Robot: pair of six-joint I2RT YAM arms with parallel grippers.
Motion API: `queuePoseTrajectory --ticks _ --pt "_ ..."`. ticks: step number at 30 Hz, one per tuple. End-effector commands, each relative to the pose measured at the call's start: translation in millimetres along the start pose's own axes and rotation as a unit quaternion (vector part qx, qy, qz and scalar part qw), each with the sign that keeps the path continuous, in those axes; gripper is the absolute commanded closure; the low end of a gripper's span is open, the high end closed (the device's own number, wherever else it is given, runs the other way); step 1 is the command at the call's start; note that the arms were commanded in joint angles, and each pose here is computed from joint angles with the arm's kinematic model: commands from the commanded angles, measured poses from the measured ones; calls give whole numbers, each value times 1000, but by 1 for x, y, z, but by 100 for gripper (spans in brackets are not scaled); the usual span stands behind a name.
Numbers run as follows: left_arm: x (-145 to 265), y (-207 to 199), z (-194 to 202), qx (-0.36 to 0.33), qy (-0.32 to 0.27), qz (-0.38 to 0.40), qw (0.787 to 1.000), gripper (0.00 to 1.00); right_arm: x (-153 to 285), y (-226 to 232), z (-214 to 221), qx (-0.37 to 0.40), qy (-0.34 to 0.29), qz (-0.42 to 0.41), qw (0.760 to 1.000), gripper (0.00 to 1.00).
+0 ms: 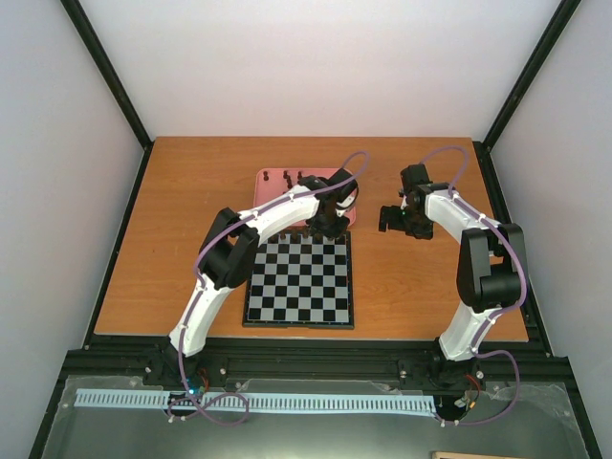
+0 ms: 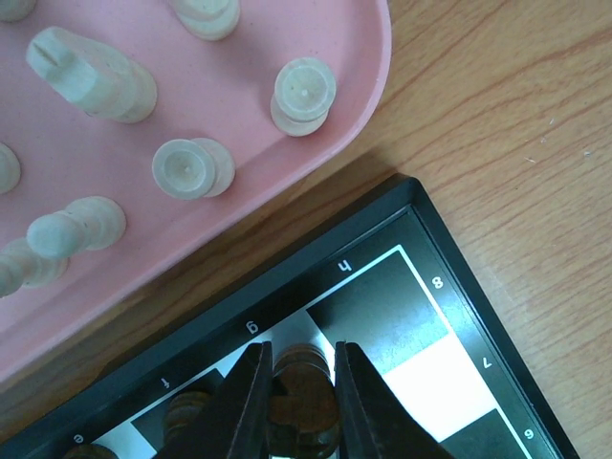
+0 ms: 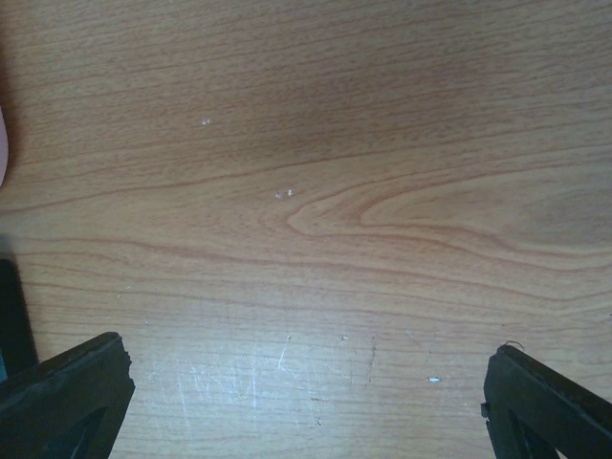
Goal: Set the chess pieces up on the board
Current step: Place the chess piece on the chessboard.
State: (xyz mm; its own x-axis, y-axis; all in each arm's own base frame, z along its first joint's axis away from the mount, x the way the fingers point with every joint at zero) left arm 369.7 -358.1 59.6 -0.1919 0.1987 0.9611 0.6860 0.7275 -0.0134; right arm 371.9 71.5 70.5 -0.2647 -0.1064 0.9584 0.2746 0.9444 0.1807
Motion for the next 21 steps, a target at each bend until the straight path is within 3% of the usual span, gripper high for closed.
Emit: queuePoseTrajectory --ticks 1,21 --pt "5 -5 -10 -15 -12 -4 1000 83 0 1 0 5 -2 -2 1000 0" --pt "22 -2 -13 -18 -24 -13 999 72 4 6 -5 4 -8 -11 1000 0"
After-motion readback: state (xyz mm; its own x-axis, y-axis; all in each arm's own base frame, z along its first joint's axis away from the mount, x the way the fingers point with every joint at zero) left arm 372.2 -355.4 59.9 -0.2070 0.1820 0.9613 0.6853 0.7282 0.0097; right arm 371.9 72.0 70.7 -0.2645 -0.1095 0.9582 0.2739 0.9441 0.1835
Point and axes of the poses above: each gripper's point midway between its finger pads, its own x axis back along the fingers, its own y axis along the line the jaws close on, z = x × y, the point moved 1 cm from there along x, back along the fingers, and after that the axes turned 11 degrees about -x, right-handed, at the moved point
